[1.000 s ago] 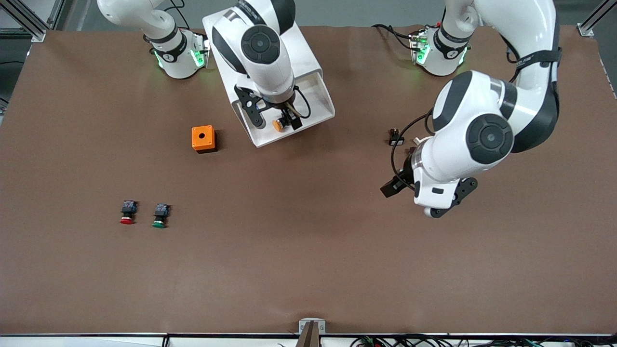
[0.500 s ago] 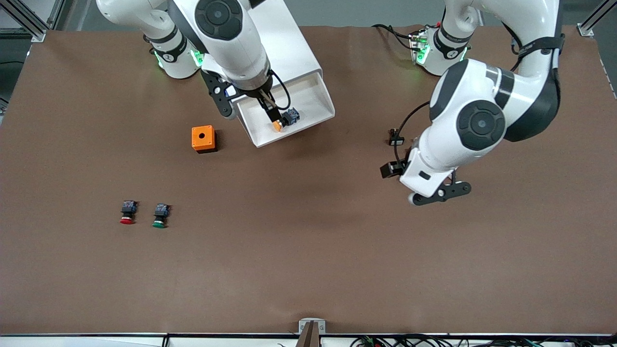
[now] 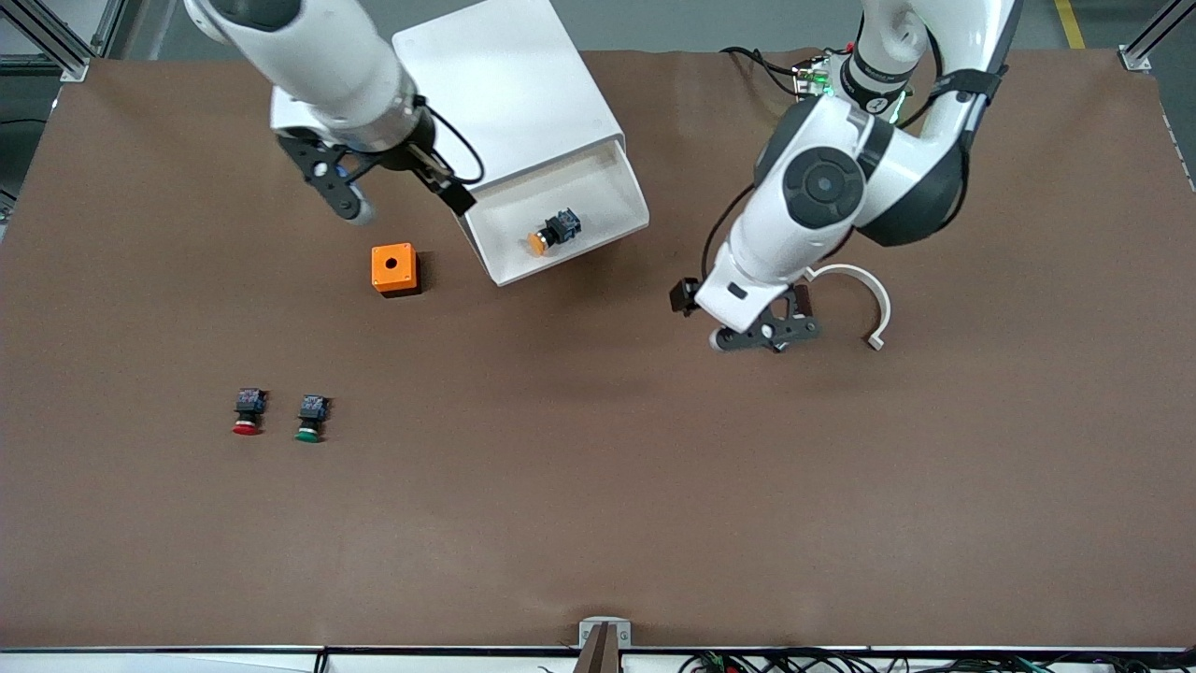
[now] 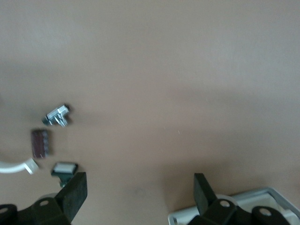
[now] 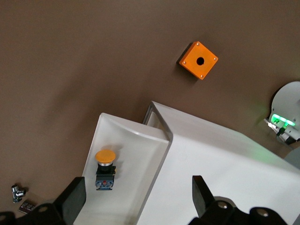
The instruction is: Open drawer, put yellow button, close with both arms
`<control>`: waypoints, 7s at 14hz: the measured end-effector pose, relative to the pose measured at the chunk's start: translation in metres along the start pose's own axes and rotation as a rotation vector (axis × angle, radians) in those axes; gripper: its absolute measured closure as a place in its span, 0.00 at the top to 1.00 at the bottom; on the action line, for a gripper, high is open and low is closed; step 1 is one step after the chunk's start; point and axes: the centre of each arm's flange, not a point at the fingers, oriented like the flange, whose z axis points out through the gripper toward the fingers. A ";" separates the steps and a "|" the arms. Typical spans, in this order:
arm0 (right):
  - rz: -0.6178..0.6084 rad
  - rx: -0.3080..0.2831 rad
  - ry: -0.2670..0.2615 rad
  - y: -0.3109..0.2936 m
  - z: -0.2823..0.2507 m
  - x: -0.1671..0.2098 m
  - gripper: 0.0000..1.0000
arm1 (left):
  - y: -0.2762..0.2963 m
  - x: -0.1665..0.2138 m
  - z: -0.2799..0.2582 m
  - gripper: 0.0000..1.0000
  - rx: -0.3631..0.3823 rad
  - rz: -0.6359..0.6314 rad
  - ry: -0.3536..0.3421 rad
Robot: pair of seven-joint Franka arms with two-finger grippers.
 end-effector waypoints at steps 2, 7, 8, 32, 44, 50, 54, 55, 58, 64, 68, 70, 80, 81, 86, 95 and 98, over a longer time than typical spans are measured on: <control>-0.102 0.012 0.011 0.024 -0.017 0.033 1.00 | 0.005 -0.010 0.000 1.00 -0.012 0.002 0.012; -0.382 0.006 0.053 0.099 -0.036 0.128 1.00 | 0.029 -0.023 0.025 1.00 -0.037 -0.004 0.034; -0.425 0.002 0.064 0.114 -0.040 0.146 1.00 | 0.034 -0.026 0.028 1.00 -0.039 -0.004 0.035; -0.690 0.008 0.172 0.185 -0.062 0.240 1.00 | 0.109 -0.063 0.074 1.00 -0.029 0.012 0.005; -0.700 0.010 0.183 0.181 -0.064 0.237 1.00 | 0.167 -0.169 0.099 1.00 0.023 0.005 -0.051; -0.704 0.010 0.183 0.180 -0.064 0.235 1.00 | 0.176 -0.197 0.105 1.00 0.023 -0.010 -0.129; -0.716 0.008 0.184 0.175 -0.063 0.231 1.00 | 0.177 -0.201 0.107 1.00 0.028 -0.027 -0.135; -0.716 0.008 0.184 0.175 -0.063 0.231 1.00 | 0.177 -0.200 0.107 1.00 0.027 -0.030 -0.137; -0.715 0.007 0.185 0.175 -0.064 0.231 1.00 | 0.166 -0.169 0.097 1.00 0.007 -0.082 -0.128; -0.714 0.007 0.186 0.176 -0.064 0.232 1.00 | 0.051 0.009 0.001 1.00 -0.098 -0.328 0.017; -0.714 0.007 0.186 0.176 -0.064 0.232 1.00 | -0.027 0.077 -0.037 1.00 -0.089 -0.440 0.114; -0.714 0.007 0.187 0.176 -0.064 0.232 1.00 | -0.050 0.094 -0.052 1.00 -0.099 -0.458 0.144; -0.715 0.010 0.193 0.176 -0.067 0.231 1.00 | -0.185 0.111 -0.170 1.00 -0.059 -0.369 0.221; -0.715 0.010 0.194 0.176 -0.067 0.231 1.00 | -0.201 0.109 -0.179 1.00 -0.041 -0.334 0.210; -0.716 0.010 0.194 0.176 -0.068 0.231 1.00 | -0.268 0.086 -0.222 1.00 0.021 -0.189 0.163; -0.707 0.001 0.192 0.179 -0.067 0.234 1.00 | -0.314 0.041 -0.252 1.00 0.074 0.120 0.137; -0.704 -0.023 0.164 0.180 -0.061 0.236 1.00 | -0.302 0.016 -0.256 1.00 0.083 0.098 0.130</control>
